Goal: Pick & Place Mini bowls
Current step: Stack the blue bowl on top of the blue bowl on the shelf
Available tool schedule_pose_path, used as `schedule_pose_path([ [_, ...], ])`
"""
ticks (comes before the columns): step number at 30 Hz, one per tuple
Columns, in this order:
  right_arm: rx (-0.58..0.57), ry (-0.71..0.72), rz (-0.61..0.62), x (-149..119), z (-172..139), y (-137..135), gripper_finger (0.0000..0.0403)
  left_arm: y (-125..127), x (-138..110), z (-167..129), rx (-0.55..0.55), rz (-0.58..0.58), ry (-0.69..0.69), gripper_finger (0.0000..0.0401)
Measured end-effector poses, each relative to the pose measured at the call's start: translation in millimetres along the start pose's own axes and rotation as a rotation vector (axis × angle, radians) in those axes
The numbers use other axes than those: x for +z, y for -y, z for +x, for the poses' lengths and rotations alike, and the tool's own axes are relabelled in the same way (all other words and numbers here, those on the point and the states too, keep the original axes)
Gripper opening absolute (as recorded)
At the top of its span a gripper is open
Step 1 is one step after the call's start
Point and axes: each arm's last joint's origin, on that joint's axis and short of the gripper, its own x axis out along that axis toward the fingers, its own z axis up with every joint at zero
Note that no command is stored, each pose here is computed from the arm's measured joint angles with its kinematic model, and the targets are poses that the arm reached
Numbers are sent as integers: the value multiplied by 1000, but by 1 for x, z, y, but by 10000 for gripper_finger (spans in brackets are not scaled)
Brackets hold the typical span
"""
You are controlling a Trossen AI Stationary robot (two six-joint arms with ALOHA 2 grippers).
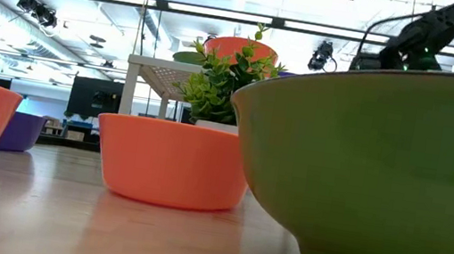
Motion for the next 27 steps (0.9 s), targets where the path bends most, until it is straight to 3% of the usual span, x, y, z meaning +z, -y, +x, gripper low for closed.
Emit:
schedule_pose_path([
  [8,-136,35,173,26,-65,27,1,0,0,0,0,-2,0,167],
  [17,-183,293,275,51,-160,56,0,0,0,0,0,-4,0,167],
  [19,-139,364,264,54,-181,56,0,0,0,0,0,-4,0,167],
  [22,12,453,222,57,-200,51,0,0,0,0,0,-4,0,167],
  [27,279,442,91,73,-192,24,0,0,0,0,2,-1,0,167],
])
